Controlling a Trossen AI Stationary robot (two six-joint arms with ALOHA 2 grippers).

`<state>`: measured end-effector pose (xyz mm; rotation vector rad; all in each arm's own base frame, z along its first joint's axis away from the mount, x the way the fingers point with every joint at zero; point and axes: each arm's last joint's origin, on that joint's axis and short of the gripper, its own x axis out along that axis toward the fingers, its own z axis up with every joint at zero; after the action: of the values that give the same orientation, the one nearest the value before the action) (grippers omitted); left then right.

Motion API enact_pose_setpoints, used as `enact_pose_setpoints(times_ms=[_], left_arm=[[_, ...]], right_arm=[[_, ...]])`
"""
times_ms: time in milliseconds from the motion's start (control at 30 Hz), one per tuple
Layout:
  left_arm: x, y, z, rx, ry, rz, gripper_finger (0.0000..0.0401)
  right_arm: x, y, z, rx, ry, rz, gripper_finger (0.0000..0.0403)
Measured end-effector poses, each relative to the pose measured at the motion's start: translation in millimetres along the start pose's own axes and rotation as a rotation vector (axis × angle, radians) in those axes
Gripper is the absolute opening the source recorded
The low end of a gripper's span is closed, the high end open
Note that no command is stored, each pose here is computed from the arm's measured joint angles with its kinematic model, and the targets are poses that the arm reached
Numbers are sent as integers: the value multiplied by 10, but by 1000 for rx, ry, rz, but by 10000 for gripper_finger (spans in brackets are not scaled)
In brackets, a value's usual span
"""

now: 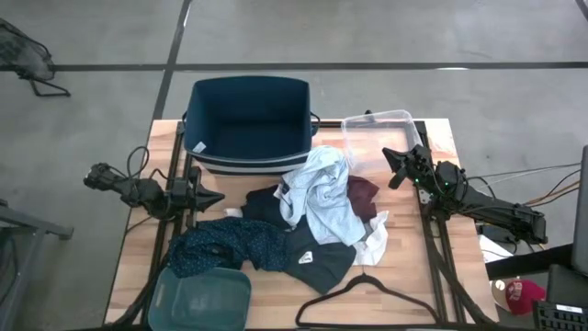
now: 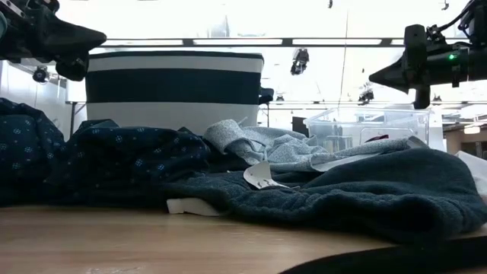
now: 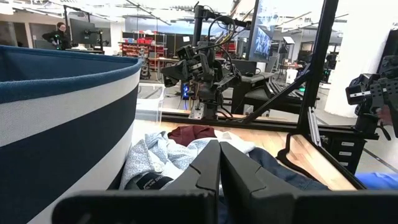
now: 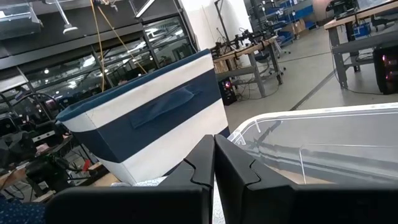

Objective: Pick & Place Cloths

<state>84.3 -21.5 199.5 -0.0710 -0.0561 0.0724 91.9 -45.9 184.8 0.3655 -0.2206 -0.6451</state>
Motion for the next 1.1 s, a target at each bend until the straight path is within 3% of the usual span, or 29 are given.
enact_pose_setpoints(times_ms=[667,800,933,1100], left_arm=[[0,1,0,0,0,1,14],[0,1,0,0,0,1,14],[0,1,1,0,0,1,14],[0,1,0,0,0,1,14]], right_arm=[[0,1,4,3,-4,1,8],[0,21,43,100,-40,29,8],[-4,61,70,223,-31,135,8],[-42,173,145,219,-4,447,8]])
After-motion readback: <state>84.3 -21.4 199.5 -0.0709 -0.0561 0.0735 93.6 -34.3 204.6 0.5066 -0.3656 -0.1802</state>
